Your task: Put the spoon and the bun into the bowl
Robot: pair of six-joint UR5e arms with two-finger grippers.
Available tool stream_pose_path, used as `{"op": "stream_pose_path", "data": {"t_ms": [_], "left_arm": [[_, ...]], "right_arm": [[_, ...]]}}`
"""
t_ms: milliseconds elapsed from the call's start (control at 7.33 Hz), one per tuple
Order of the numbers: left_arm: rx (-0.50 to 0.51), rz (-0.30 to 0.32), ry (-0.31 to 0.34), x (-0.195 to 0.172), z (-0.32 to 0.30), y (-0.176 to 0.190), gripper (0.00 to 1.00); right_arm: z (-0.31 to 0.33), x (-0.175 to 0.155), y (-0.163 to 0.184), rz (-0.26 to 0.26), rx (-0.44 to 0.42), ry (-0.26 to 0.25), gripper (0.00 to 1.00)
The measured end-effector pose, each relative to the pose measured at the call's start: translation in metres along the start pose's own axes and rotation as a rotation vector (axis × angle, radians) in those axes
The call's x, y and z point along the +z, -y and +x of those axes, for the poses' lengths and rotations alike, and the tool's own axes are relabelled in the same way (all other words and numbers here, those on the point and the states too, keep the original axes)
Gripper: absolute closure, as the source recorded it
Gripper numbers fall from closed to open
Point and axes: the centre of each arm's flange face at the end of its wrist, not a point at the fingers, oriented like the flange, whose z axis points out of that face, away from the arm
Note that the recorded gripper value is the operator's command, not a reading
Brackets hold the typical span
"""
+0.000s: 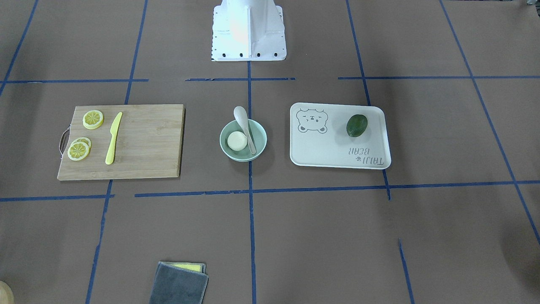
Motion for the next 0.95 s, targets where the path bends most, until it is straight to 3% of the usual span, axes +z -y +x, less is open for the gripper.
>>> {"op": "stream_pose_path", "data": {"t_ms": [955], "left_arm": [[0.008, 0.008, 0.0, -0.002, 0.0021, 0.004, 0.0]], "right_arm": [[0.0013, 0.0006, 0.0006, 0.0, -0.002, -0.007, 0.0]]}}
